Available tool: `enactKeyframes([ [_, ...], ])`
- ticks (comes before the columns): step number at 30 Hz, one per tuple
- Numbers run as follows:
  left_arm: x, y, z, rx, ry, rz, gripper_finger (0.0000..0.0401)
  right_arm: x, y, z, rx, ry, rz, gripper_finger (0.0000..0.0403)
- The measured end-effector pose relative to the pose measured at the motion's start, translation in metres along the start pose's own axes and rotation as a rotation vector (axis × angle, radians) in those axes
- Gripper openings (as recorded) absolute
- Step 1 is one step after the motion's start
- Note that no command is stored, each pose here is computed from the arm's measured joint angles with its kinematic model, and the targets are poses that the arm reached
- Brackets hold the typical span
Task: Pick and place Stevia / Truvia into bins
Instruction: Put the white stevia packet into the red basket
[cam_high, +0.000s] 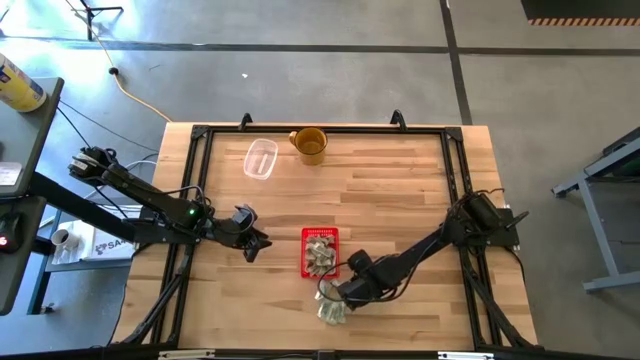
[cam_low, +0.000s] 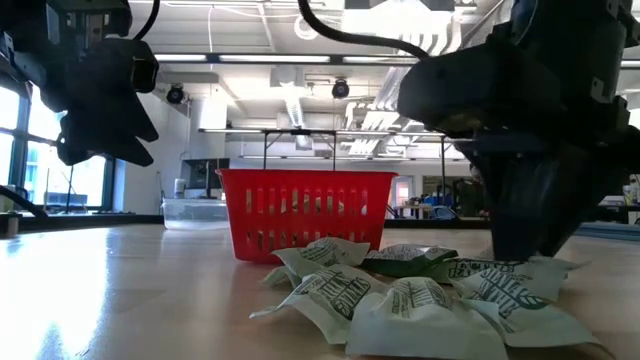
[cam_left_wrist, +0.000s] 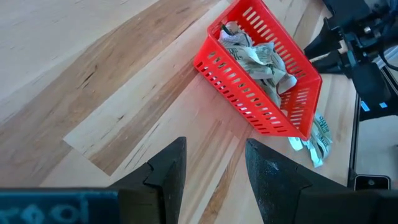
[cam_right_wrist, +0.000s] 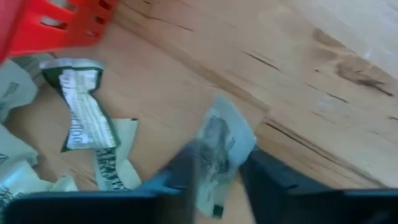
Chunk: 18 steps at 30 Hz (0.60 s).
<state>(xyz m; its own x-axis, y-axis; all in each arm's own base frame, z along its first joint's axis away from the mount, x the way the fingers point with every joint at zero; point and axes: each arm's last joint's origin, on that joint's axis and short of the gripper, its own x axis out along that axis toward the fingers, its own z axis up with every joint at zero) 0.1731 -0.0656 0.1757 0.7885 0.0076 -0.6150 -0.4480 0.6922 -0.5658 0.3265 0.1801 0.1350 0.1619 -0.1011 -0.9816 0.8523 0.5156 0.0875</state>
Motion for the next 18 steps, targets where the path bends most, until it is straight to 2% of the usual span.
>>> enactKeyframes([
  [2,0.0,0.0,0.0,0.0,0.0,0.0,0.0198,0.0,-0.001,0.0,-0.009,0.007,-0.014,0.004],
  [4,0.0,0.0,0.0,0.0,-0.001,0.0,0.0198,-0.001,-0.002,-0.001,-0.029,0.023,-0.024,0.0012],
  [8,0.0,0.0,0.0,0.0,-0.001,0.0,0.0198,-0.012,0.002,0.002,-0.082,0.02,-0.015,0.0021],
  [11,0.0,0.0,0.0,-0.001,-0.004,0.0,0.0198,-0.042,0.003,0.013,-0.092,-0.085,0.043,0.0008],
  [14,0.0,0.0,0.0,-0.002,-0.006,0.002,0.0198,-0.067,-0.001,0.036,-0.106,-0.186,0.11,0.0008],
  [16,0.0,0.0,0.0,-0.002,-0.007,0.002,0.0198,-0.072,-0.001,0.057,-0.138,-0.19,0.16,0.0015],
  [18,0.0,0.0,0.0,-0.003,-0.008,0.0,0.0198,-0.073,0.006,0.078,-0.206,-0.162,0.274,0.0017],
])
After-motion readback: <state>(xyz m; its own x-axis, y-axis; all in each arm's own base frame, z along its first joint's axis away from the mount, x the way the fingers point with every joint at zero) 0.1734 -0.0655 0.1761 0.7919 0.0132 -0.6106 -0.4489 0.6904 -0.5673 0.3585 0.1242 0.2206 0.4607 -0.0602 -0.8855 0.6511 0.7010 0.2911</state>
